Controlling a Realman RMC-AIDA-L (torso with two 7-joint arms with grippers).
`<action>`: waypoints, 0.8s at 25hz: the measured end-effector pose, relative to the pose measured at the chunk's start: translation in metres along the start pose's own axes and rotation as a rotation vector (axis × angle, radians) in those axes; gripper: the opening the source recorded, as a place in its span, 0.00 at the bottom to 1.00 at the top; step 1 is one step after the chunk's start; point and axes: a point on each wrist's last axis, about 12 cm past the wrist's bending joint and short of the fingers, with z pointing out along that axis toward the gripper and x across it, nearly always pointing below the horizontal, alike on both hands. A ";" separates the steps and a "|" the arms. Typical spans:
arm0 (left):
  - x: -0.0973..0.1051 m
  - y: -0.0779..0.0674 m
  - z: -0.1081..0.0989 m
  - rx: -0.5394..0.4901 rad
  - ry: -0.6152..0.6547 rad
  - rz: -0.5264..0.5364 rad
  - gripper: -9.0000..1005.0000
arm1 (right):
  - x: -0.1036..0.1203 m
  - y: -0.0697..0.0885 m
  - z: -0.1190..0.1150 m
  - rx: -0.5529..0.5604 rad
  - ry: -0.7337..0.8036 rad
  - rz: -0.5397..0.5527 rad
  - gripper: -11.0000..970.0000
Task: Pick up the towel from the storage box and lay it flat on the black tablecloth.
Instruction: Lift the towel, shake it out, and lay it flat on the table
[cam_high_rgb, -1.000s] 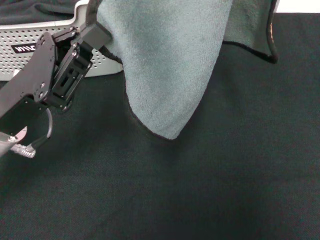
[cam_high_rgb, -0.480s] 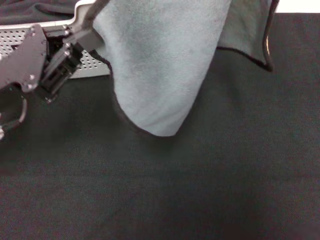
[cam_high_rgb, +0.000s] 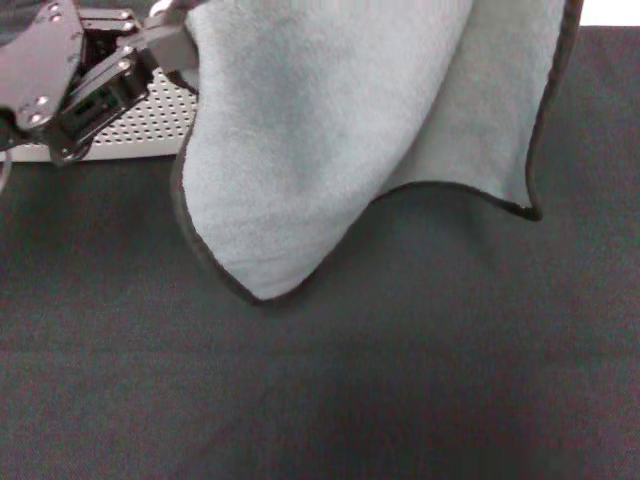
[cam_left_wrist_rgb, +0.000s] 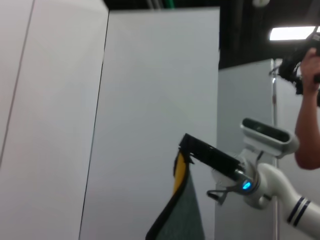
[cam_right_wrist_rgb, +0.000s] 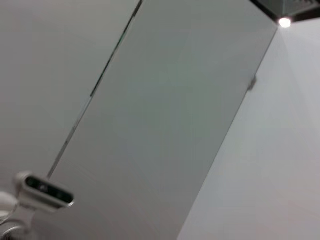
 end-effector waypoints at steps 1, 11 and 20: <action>-0.005 0.002 0.003 -0.011 0.056 -0.026 0.03 | 0.002 0.001 -0.001 0.000 0.007 0.005 0.02; -0.033 0.006 0.001 -0.061 0.163 -0.065 0.03 | 0.020 0.008 -0.012 0.001 0.089 0.059 0.02; -0.056 0.006 0.006 -0.099 0.292 -0.041 0.03 | 0.030 0.011 -0.016 -0.013 0.163 0.092 0.02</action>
